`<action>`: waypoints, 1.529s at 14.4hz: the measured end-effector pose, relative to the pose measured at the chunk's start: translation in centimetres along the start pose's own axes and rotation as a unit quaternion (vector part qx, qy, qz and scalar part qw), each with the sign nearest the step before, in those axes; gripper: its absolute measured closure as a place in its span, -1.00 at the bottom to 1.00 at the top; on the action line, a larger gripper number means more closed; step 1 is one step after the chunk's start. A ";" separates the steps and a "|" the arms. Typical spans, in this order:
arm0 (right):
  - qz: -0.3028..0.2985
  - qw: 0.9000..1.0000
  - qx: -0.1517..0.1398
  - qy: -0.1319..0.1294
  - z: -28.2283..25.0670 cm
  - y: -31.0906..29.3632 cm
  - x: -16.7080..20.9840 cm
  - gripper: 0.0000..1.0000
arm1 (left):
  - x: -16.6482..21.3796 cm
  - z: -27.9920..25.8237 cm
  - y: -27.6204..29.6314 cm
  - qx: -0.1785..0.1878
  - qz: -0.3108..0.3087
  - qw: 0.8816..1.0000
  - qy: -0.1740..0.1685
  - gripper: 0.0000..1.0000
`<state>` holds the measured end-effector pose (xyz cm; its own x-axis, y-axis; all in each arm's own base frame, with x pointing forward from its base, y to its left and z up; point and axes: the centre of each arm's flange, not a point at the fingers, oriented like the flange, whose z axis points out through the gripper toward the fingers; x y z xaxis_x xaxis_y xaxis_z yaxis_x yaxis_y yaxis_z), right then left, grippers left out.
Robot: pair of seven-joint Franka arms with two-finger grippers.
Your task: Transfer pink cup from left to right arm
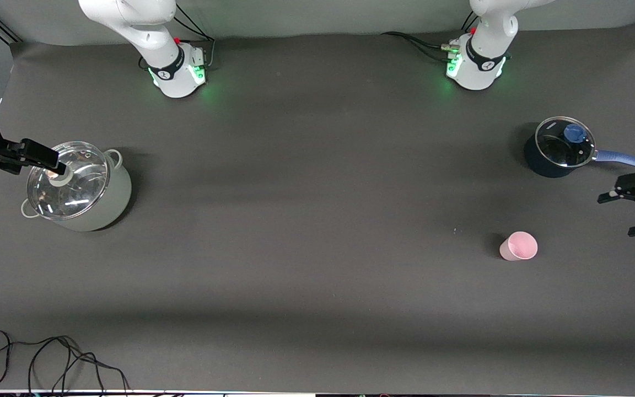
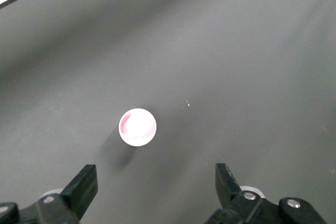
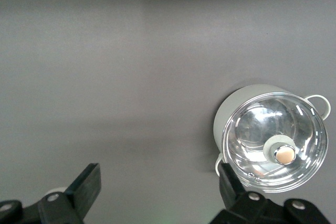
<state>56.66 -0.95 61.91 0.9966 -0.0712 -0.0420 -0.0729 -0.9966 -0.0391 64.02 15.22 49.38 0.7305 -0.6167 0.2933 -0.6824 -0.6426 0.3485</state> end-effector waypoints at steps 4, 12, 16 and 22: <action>0.000 1.000 0.000 0.000 0.0 0.0 0.0 -1.00 | -6.5 3.2 -6.2 -0.056 0.089 0.993 0.057 -1.00; 0.000 1.000 0.000 -0.002 0.0 0.0 0.0 -1.00 | -17.6 16.9 -15.2 -0.117 0.241 0.936 0.230 -1.00; 0.000 1.000 0.000 -0.002 0.1 0.0 0.0 -1.00 | -22.8 24.2 -16.9 -0.089 0.289 0.898 0.318 -1.00; 0.000 1.000 0.000 -0.003 0.1 0.0 -0.1 -1.00 | -22.4 30.3 -16.8 -0.047 0.310 0.879 0.359 -0.99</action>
<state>56.61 -0.94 61.85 0.9963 -0.0708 -0.0480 -0.0727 -0.9966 -0.0388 58.35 26.06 9.97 0.0702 -0.3673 0.9274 -0.9748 -0.2228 -0.0145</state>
